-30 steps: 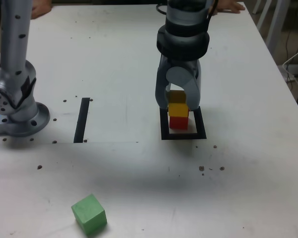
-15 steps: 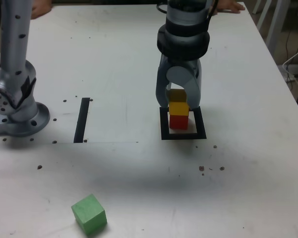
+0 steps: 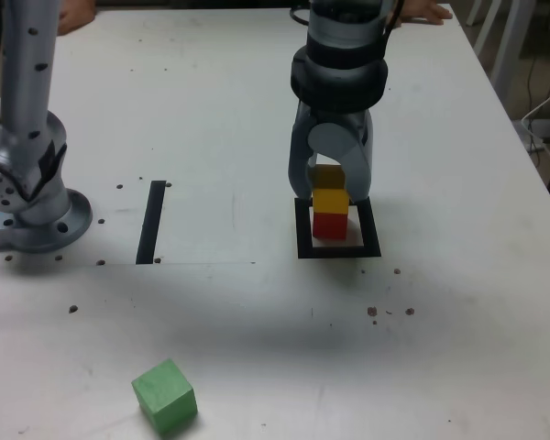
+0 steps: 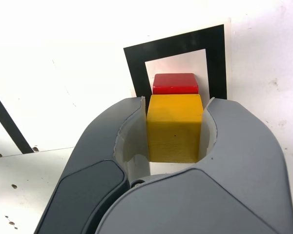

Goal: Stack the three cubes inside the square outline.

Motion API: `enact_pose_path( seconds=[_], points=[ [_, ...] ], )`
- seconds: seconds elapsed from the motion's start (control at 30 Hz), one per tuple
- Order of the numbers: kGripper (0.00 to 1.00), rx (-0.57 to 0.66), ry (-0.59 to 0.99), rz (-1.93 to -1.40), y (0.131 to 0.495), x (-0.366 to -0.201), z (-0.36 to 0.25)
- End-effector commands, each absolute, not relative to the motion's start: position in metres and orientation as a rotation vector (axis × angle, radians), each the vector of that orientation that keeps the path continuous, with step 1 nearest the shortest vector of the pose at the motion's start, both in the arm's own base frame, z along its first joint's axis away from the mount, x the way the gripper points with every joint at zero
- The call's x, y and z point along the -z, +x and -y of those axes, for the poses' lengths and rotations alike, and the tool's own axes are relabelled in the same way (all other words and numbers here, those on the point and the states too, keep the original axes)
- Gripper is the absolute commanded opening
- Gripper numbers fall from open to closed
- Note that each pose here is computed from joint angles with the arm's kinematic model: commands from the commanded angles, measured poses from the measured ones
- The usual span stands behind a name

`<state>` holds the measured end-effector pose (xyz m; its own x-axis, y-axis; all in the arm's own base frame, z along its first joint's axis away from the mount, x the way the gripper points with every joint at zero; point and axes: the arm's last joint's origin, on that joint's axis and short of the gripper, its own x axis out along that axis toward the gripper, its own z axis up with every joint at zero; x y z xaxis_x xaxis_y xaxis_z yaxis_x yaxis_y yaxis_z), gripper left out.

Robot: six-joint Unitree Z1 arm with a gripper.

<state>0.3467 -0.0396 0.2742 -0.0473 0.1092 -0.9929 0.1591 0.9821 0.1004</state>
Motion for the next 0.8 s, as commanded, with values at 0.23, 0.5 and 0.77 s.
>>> enact_pose_path(
  seconds=[0.23, 0.5, 0.77],
  points=[
    [0.49, 0.039, 0.209, -1.63, 0.3474, -0.2715, 0.0385],
    [0.57, 0.033, 0.2, -1.633, 0.349, -0.2705, 0.035],
    [0.6, 0.025, 0.198, -1.641, 0.3482, -0.2724, 0.0296]
  ],
)
